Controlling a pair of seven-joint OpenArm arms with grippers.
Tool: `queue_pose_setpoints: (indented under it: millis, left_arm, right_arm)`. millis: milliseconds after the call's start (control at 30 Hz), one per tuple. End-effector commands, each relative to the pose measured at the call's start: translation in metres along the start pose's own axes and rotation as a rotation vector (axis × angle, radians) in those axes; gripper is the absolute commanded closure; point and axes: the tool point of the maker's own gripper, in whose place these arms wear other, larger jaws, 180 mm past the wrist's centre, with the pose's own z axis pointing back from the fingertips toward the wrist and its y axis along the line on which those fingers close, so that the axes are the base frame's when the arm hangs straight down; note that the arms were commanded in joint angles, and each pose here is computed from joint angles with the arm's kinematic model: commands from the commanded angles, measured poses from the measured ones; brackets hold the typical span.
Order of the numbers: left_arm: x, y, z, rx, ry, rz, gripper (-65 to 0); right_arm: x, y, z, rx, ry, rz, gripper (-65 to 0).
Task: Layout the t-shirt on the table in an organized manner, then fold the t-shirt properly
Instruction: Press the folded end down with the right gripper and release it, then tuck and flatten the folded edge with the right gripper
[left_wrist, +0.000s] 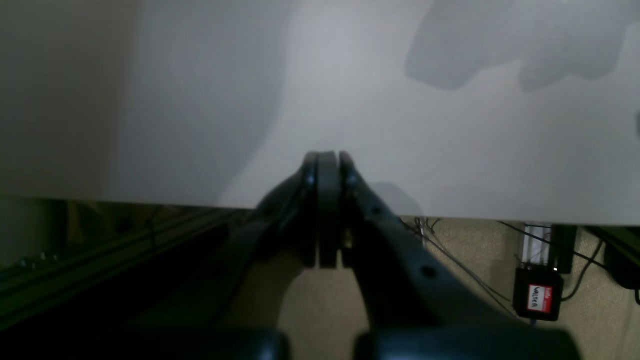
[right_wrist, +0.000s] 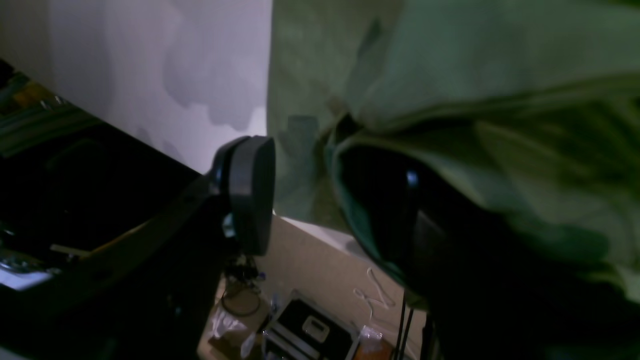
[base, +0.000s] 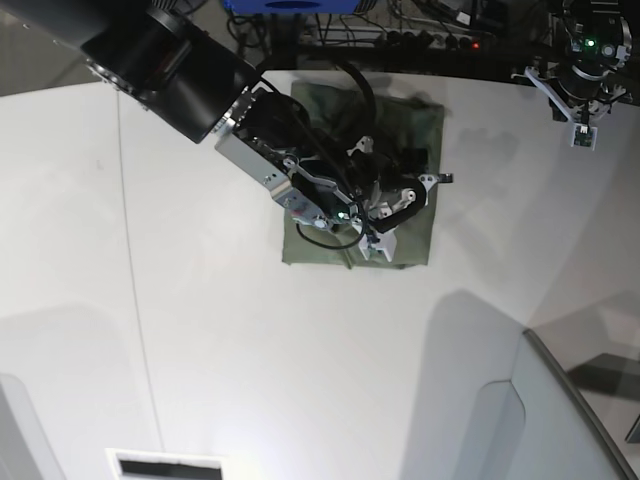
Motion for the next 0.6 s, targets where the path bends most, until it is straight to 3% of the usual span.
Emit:
queue_pose_setpoints:
  millis: [0,267,467,567]
  left_arm:
    - [0.006,0.009,0.002,0.021,-0.021,-0.008,0.0]
    - [0.012,0.01,-0.001,0.025,-0.033,-0.001,0.0]
    - [0.008,0.011,-0.005,0.027,-0.02,0.008,0.0]
    - [0.004,0.012,-0.009,0.03,-0.006,0.018,0.0]
  right_arm:
    - [0.02,0.022,0.009,0.053,-0.053,0.04,-29.9]
    - [0.018,0.055,0.009,0.117,-0.066,0.187,-30.5]
    - [0.022,0.071,0.008,0.164,-0.045,0.203,-30.3]
    - [0.026,0.098,0.022,0.251,-0.066,0.303,-30.0]
